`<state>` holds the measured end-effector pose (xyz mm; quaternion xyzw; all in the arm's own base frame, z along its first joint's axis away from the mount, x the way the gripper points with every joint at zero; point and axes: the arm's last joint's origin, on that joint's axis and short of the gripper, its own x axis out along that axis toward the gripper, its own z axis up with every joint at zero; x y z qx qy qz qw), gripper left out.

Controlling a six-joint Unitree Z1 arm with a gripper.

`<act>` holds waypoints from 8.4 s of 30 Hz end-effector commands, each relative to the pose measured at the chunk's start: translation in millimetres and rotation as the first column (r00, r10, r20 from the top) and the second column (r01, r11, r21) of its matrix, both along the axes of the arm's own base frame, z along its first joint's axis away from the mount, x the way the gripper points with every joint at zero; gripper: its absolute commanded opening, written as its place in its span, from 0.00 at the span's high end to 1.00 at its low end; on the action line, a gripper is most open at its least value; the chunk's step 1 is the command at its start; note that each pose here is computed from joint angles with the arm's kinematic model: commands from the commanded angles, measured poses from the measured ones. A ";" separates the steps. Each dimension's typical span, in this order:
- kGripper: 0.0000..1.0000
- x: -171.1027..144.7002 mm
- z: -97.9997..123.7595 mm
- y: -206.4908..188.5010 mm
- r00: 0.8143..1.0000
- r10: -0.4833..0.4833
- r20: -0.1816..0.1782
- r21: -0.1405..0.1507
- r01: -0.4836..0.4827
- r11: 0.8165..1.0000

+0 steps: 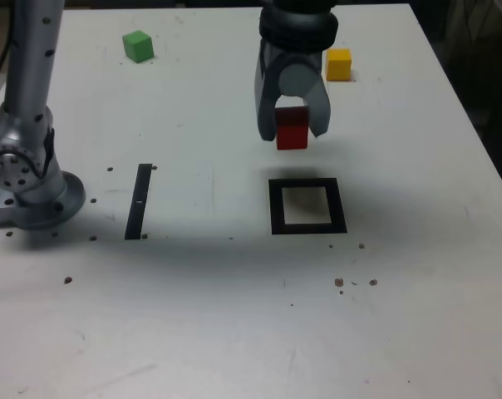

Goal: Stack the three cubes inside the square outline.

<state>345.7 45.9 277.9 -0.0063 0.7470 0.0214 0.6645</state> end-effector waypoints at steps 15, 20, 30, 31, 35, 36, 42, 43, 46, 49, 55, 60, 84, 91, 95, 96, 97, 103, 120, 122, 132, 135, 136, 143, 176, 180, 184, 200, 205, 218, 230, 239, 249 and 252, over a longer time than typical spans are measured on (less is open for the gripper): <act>0.68 3.4 -16.0 -44.4 0.999 -0.048 0.006 -0.027 0.049 0.998; 0.68 8.1 -25.0 -46.9 0.999 -0.048 -0.006 -0.054 0.048 0.997; 0.68 15.0 -43.8 -48.2 0.999 -0.046 -0.022 -0.078 0.045 0.996; 0.68 15.5 -45.4 -48.3 0.999 -0.047 -0.023 -0.079 0.045 0.996; 0.68 17.4 -51.7 -48.3 0.999 -0.047 -0.027 -0.081 0.045 0.996; 0.68 17.6 -53.1 -48.4 0.999 -0.047 -0.027 -0.082 0.045 0.996; 0.68 19.0 -58.9 -48.4 0.998 -0.047 -0.030 -0.084 0.044 0.996; 0.68 19.2 -59.7 -48.4 0.998 -0.047 -0.030 -0.084 0.044 0.996; 0.68 19.8 -62.3 -48.3 0.998 -0.047 -0.032 -0.084 0.044 0.996; 0.67 20.0 -64.4 -48.3 0.998 -0.047 -0.031 -0.084 0.044 0.996; 0.19 18.8 -65.9 -48.2 0.998 -0.049 -0.029 -0.085 0.047 0.995; 0.01 17.2 -66.5 -47.7 0.998 -0.049 -0.032 -0.086 0.046 0.995; 0.00 13.1 -21.2 12.5 0.998 0.059 0.004 -0.004 -0.059 0.998; 0.00 26.4 -24.2 57.0 0.995 0.095 0.010 0.009 -0.095 0.995; 0.00 32.2 -22.1 76.0 0.996 0.092 0.018 0.023 -0.093 0.995; 0.00 33.1 -21.6 80.5 0.996 0.092 0.019 0.025 -0.093 0.995; 0.00 33.6 -21.3 85.1 0.995 0.093 0.020 0.026 -0.094 0.995; 0.00 35.1 -20.7 110.1 0.994 0.103 0.020 0.032 -0.104 0.994; 0.00 49.4 -25.5 184.2 0.995 0.094 0.027 0.030 -0.095 0.995; 0.00 50.5 -26.5 191.6 0.996 0.090 0.028 0.029 -0.090 0.995; 0.00 54.9 -36.7 220.2 0.997 0.067 0.030 0.026 -0.068 0.997; 0.00 58.4 -39.0 226.7 0.998 0.051 0.042 0.033 -0.052 0.998; 0.00 59.6 -39.3 228.8 0.998 0.044 0.048 0.036 -0.046 0.998; 0.00 67.6 -39.1 240.5 0.997 0.011 0.081 0.067 -0.016 0.998; 0.10 78.9 -56.6 244.1 0.994 -0.105 0.027 0.068 0.103 0.992; 0.17 80.0 -58.2 244.7 0.995 -0.095 0.025 0.072 0.093 0.993; 0.29 81.6 -58.8 244.0 0.996 -0.090 0.024 0.080 0.088 0.993; 0.59 84.3 -56.8 239.7 0.996 -0.090 0.013 0.099 0.088 0.991; 0.66 84.5 -55.5 237.0 0.995 -0.097 0.005 0.098 0.096 0.990; 0.67 81.2 -33.8 219.4 0.992 -0.125 -0.012 0.108 0.125 0.986; 0.67 72.3 -3.7 177.7 0.992 -0.125 -0.013 0.080 0.126 0.989; 0.67 59.8 22.5 127.1 0.995 -0.102 -0.012 0.072 0.103 0.992; 0.67 38.9 47.3 67.6 0.997 -0.080 0.003 0.064 0.080 0.995; 0.67 32.6 51.9 50.8 0.997 -0.079 0.007 0.058 0.079 0.995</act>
